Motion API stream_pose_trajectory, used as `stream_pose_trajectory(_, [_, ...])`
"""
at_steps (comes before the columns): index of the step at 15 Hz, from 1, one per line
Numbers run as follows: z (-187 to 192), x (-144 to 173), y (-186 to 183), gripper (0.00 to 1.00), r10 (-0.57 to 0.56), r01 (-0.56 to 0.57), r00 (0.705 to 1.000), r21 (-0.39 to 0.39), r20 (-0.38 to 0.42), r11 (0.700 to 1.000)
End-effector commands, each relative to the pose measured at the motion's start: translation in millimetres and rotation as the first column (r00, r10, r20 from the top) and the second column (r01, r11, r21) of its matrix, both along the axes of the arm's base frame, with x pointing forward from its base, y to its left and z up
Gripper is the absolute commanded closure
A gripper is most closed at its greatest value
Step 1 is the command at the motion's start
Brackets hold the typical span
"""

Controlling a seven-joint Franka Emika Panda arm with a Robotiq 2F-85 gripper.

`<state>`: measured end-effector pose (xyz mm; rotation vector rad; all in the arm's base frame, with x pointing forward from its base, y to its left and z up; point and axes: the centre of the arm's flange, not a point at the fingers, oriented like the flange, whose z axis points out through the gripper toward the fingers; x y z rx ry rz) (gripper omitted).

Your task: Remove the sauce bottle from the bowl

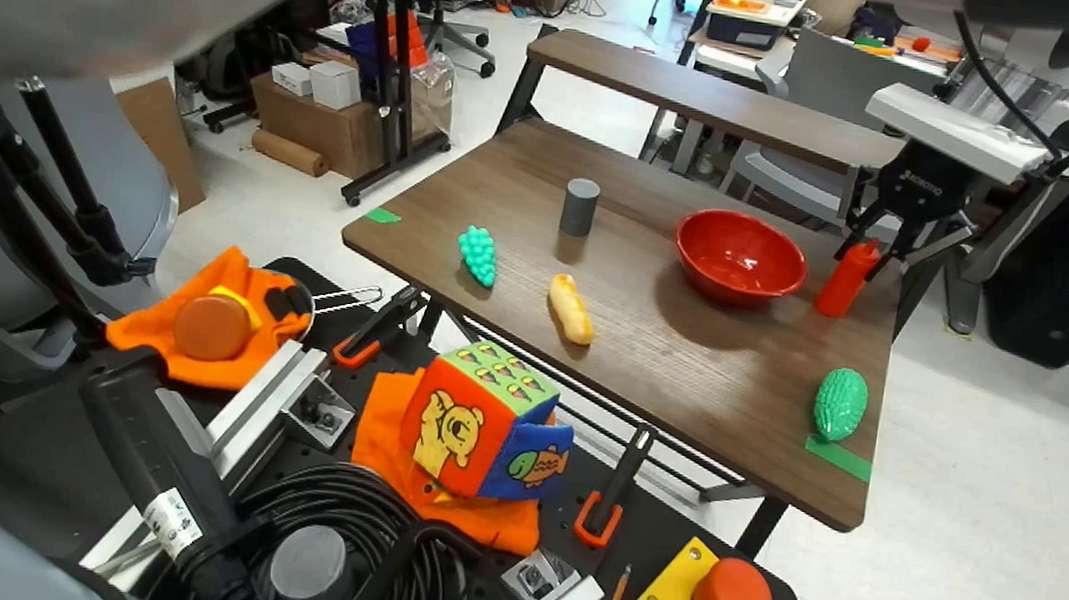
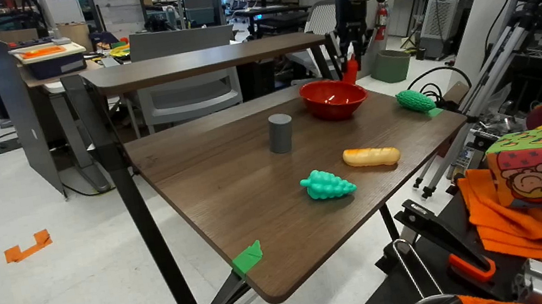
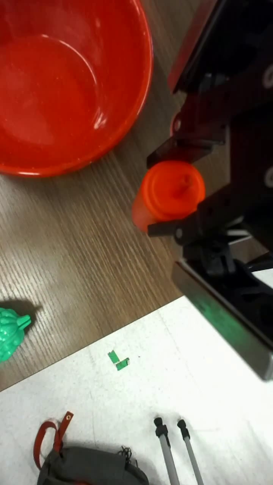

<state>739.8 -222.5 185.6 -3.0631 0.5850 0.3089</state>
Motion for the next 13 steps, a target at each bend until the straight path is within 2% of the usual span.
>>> stream_pose_trajectory(1, [3, 25, -12, 0.34, 0.033, -0.031, 0.999, 0.052, -0.026, 0.998])
stream_pose_trajectory(3, [18, 18, -9, 0.2, 0.054, -0.053, 0.998, 0.045, -0.031, 0.998])
stream_pose_trajectory(5, [43, 7, -1, 0.06, 0.068, -0.068, 0.998, 0.005, -0.006, 0.998])
stream_pose_trajectory(6, [64, -7, 7, 0.01, 0.066, -0.066, 0.998, -0.015, 0.009, 0.998])
stream_pose_trajectory(7, [81, -18, 13, 0.0, 0.046, -0.045, 0.999, -0.013, 0.014, 0.999])
stream_pose_trajectory(8, [43, 7, 0, 0.0, 0.049, -0.049, 0.999, -0.004, 0.016, 0.999])
stream_pose_trajectory(9, [55, 9, 1, 0.03, 0.05, -0.05, 0.998, -0.007, 0.029, 0.999])
stream_pose_trajectory(10, [57, 9, 2, 0.0, 0.05, -0.05, 0.998, -0.008, 0.031, 0.999])
stream_pose_trajectory(13, [42, 7, 1, 0.0, 0.048, -0.048, 0.999, -0.002, 0.013, 0.999])
